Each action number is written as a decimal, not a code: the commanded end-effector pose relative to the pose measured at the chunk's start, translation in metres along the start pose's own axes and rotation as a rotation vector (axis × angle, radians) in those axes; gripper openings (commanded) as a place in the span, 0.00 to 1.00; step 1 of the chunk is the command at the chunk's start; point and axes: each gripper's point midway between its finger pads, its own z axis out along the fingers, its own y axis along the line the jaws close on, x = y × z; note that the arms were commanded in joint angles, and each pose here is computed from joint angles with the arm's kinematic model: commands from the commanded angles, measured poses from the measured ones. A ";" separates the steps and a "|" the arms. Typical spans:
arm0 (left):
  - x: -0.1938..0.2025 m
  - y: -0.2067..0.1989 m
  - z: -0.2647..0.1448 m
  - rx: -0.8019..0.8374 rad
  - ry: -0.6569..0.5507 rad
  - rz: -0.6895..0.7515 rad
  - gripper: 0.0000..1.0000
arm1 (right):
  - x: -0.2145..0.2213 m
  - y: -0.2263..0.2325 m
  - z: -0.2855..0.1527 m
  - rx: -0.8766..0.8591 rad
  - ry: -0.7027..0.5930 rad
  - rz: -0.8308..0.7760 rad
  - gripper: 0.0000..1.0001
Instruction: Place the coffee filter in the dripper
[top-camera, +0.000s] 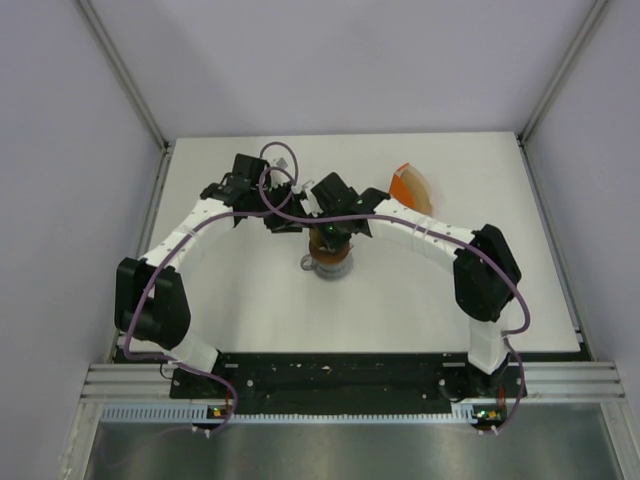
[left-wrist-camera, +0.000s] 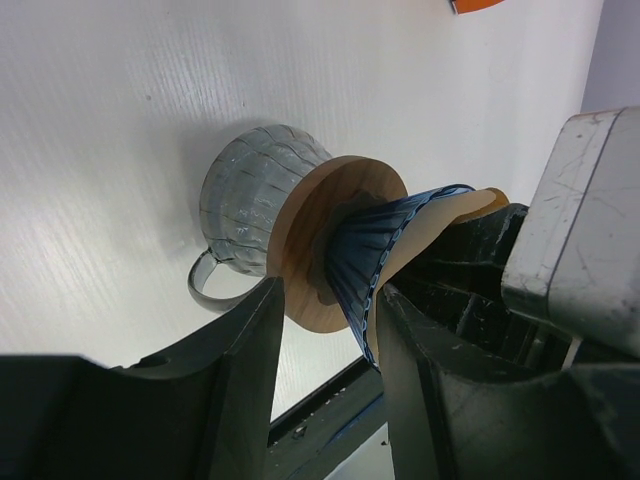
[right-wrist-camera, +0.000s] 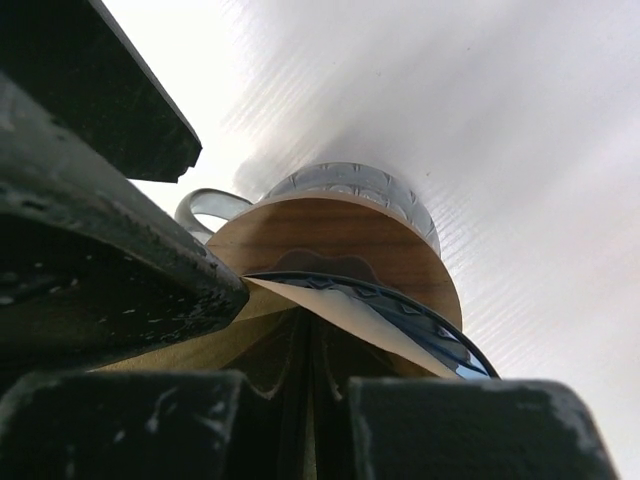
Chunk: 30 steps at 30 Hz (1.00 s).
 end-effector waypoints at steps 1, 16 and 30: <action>0.001 -0.034 -0.007 0.135 -0.008 0.093 0.46 | 0.015 -0.003 0.022 0.031 0.066 0.028 0.00; -0.023 -0.068 -0.044 0.176 -0.070 0.238 0.57 | 0.050 -0.022 0.047 0.037 0.166 0.078 0.00; -0.024 -0.069 -0.055 0.262 -0.069 0.229 0.58 | 0.047 -0.029 0.039 0.094 0.172 0.050 0.00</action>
